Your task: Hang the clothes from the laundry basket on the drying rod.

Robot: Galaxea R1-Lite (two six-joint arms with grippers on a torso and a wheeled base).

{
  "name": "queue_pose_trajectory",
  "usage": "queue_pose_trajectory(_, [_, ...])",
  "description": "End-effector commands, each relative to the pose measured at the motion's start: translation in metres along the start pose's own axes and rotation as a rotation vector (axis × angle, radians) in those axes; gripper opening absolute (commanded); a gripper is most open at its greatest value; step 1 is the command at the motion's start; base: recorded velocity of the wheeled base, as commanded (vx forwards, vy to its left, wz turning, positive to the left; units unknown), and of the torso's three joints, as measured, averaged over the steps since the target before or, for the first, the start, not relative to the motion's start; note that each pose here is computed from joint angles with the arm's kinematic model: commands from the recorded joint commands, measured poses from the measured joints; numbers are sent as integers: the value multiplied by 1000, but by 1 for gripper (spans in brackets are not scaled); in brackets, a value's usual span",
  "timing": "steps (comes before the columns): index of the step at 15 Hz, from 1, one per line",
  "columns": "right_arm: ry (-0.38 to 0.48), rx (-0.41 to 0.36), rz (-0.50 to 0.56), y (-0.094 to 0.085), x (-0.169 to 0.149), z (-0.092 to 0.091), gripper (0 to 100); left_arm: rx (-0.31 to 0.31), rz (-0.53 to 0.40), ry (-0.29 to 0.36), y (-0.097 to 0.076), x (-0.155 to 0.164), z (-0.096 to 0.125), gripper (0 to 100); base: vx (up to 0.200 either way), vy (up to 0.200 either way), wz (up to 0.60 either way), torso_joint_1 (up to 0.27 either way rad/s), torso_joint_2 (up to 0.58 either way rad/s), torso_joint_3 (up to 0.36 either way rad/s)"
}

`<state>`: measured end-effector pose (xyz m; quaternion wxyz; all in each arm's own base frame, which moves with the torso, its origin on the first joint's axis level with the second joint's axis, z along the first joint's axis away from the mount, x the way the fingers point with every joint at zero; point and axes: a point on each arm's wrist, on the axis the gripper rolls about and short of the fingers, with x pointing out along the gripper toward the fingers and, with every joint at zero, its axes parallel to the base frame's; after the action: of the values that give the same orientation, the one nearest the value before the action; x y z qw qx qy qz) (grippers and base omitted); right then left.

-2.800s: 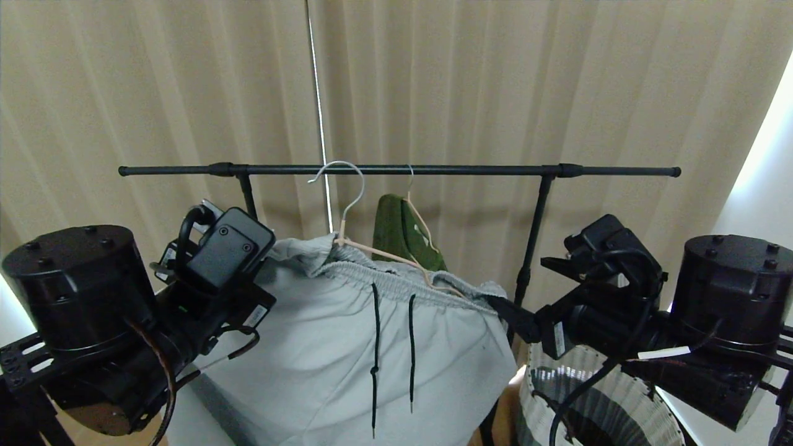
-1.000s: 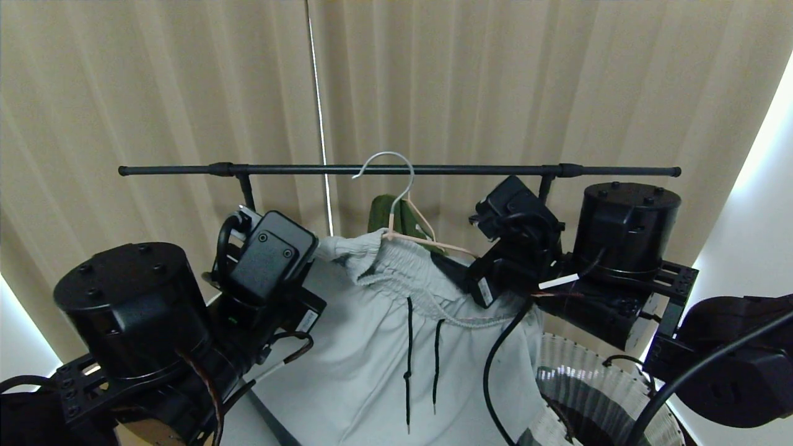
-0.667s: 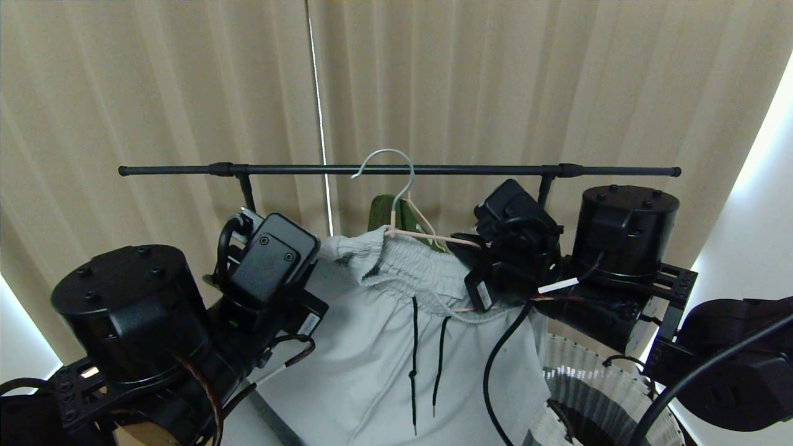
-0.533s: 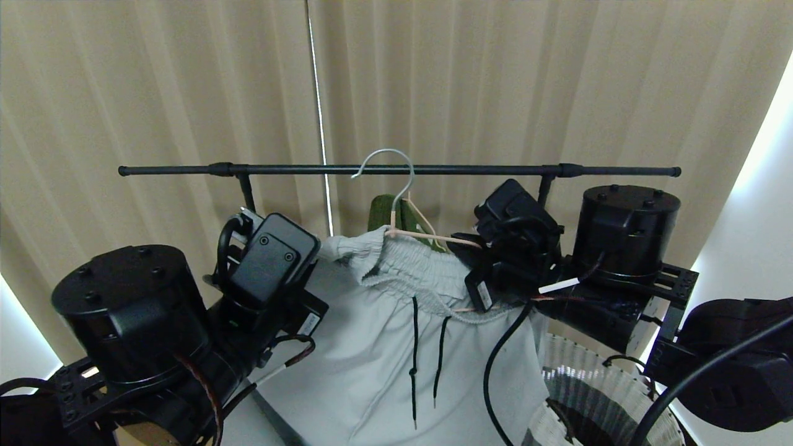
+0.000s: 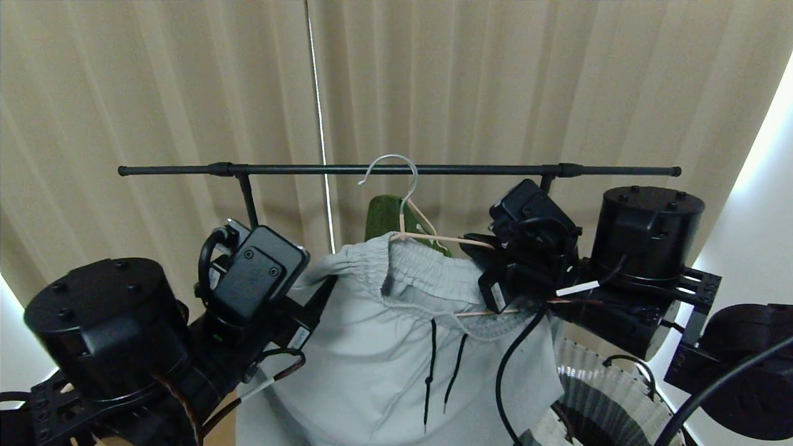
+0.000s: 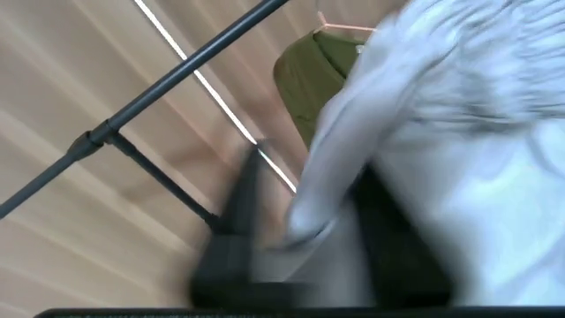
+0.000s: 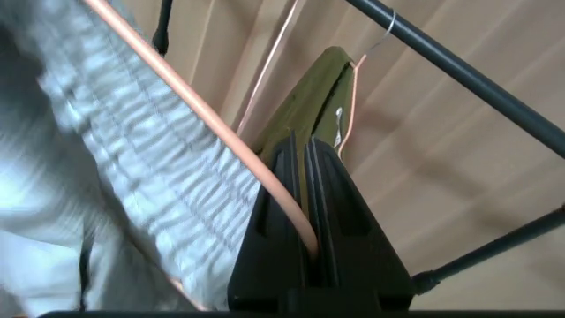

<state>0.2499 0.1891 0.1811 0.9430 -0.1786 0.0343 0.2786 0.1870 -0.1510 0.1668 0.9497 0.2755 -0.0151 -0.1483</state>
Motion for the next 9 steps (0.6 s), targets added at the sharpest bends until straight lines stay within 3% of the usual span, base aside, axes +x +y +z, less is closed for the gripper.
queue_pose_trajectory(1, [-12,12,-67,-17,-17,3,0,-29,-27,-13,5,-18,-6,100,0,0,0,0,0,0])
queue_pose_trajectory(3, [-17,19,-118,-32,-27,3,0,-72,-71,-35,10,-37,-13,100,0,0,0,0,0,0])
queue_pose_trajectory(5, [-34,27,-159,-44,-35,7,0,-98,-48,-13,17,-45,-22,100,0,0,0,0,0,0])
queue_pose_trajectory(7, [-71,31,-173,-49,-47,16,0,-113,-38,38,20,-49,-36,100,0,0,0,0,0,0])
queue_pose_trajectory(9, [-95,31,-176,-50,-53,20,0,-127,-72,43,20,-48,-41,100,0,0,0,0,0,0])
